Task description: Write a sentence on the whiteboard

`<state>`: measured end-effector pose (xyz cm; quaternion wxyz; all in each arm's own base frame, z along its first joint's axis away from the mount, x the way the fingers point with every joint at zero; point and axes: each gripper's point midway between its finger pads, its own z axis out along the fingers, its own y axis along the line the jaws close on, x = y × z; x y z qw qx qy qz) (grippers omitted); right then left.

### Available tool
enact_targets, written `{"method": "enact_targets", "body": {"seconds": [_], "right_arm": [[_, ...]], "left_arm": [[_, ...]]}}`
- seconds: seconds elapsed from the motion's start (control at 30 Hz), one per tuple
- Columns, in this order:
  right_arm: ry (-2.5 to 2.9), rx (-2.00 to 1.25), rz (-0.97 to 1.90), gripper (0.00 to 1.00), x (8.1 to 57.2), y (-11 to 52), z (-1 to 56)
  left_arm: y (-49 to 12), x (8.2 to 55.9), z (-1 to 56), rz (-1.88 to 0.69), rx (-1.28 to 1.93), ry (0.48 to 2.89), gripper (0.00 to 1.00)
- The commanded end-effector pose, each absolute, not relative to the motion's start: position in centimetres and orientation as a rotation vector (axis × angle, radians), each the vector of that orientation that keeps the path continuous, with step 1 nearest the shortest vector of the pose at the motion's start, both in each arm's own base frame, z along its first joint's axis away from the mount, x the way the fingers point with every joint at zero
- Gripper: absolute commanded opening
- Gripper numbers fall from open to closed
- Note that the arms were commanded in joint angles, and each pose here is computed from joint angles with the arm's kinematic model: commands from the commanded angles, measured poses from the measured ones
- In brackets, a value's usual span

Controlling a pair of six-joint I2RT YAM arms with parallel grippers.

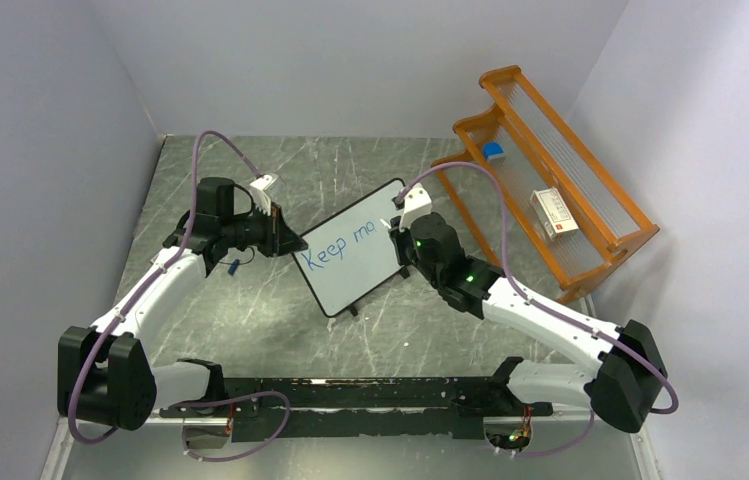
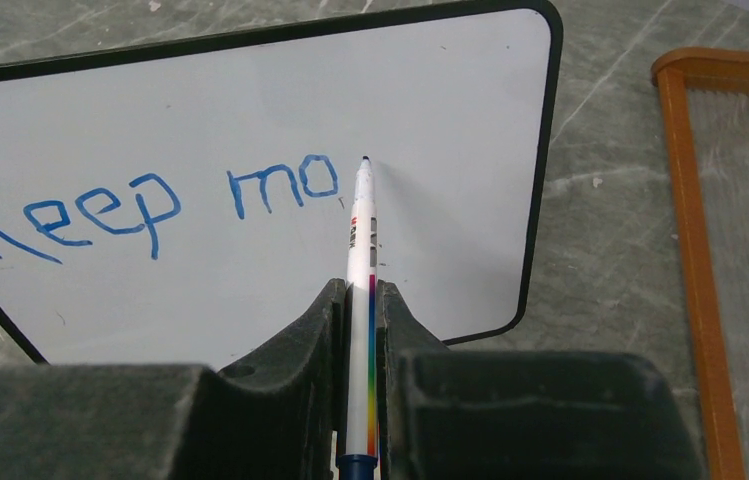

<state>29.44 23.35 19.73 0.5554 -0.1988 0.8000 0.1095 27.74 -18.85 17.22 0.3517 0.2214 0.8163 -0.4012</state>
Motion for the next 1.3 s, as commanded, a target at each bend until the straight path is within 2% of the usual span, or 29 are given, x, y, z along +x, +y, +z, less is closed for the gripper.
{"method": "enact_targets", "body": {"seconds": [0.0, 1.27], "right_arm": [[1.877, -0.479, 0.264, 0.0, 29.8, 23.6, 19.5], [1.928, -0.496, 0.255, 0.0, 29.7, 23.8, 18.0]], "left_arm": [[-17.6, 27.6, 13.7, -0.922, 0.561, 2.246, 0.05], [-17.5, 27.6, 13.7, -0.915, 0.564, 2.244, 0.05]]}}
